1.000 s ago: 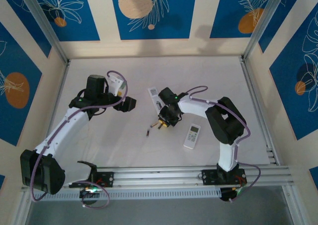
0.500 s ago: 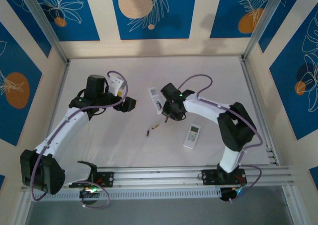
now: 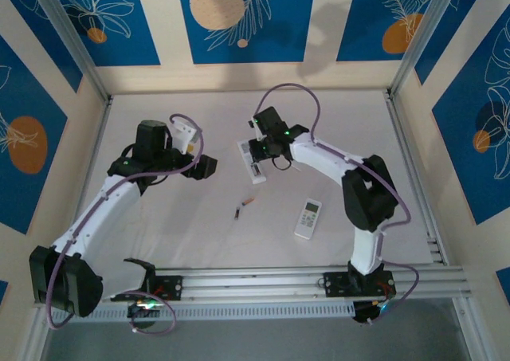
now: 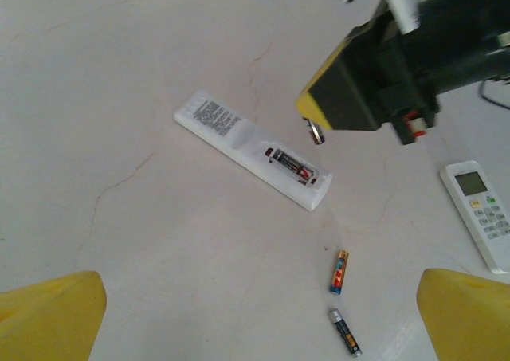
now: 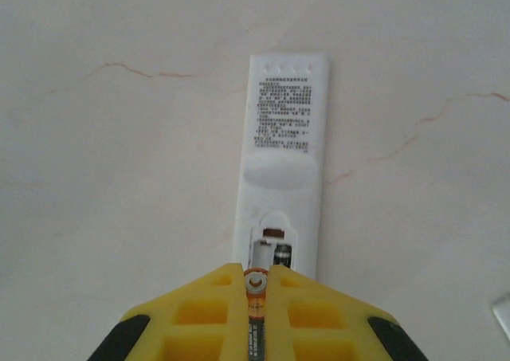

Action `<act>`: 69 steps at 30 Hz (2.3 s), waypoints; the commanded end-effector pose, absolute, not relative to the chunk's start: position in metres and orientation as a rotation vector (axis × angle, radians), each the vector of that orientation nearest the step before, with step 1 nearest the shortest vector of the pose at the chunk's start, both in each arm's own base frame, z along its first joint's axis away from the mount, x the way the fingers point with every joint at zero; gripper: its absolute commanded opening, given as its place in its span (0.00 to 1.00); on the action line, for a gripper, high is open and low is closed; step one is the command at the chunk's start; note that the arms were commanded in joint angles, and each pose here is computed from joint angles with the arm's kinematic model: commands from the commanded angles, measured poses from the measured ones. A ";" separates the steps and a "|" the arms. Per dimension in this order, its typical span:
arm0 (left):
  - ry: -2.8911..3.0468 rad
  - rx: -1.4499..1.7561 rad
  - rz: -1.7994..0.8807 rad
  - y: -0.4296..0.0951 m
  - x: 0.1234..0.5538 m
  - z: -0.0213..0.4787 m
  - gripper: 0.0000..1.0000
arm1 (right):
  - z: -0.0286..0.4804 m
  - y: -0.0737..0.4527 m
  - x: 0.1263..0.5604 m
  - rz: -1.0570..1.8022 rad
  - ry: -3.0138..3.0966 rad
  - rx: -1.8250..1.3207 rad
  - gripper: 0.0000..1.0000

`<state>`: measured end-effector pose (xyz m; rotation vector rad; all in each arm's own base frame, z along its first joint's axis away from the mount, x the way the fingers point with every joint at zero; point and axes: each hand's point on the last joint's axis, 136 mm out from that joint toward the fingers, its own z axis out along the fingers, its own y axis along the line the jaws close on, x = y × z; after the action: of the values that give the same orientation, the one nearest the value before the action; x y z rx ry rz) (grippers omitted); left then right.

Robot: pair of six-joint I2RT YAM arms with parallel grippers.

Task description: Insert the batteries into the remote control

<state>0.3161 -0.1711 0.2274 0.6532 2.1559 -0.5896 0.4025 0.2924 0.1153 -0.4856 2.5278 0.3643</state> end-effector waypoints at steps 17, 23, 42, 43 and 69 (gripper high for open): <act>2.127 0.687 -0.575 -0.174 0.316 0.230 1.00 | 0.064 0.309 0.406 0.356 2.632 -0.472 0.09; 2.128 0.686 -0.580 -0.175 0.316 0.230 1.00 | 0.052 0.310 0.402 0.324 2.653 -0.469 0.08; 2.134 0.685 -0.575 -0.174 0.316 0.229 1.00 | 0.040 0.297 0.368 0.291 2.771 -0.461 0.16; 2.135 0.685 -0.575 -0.174 0.316 0.228 1.00 | 0.040 0.296 0.367 0.292 2.774 -0.459 0.17; 2.137 0.687 -0.571 -0.174 0.316 0.228 1.00 | 0.082 0.305 0.413 0.335 2.694 -0.390 0.31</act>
<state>0.3167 -0.1709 0.2270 0.6519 2.1556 -0.5851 0.4155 0.3018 0.0915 -0.3826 2.6545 0.3177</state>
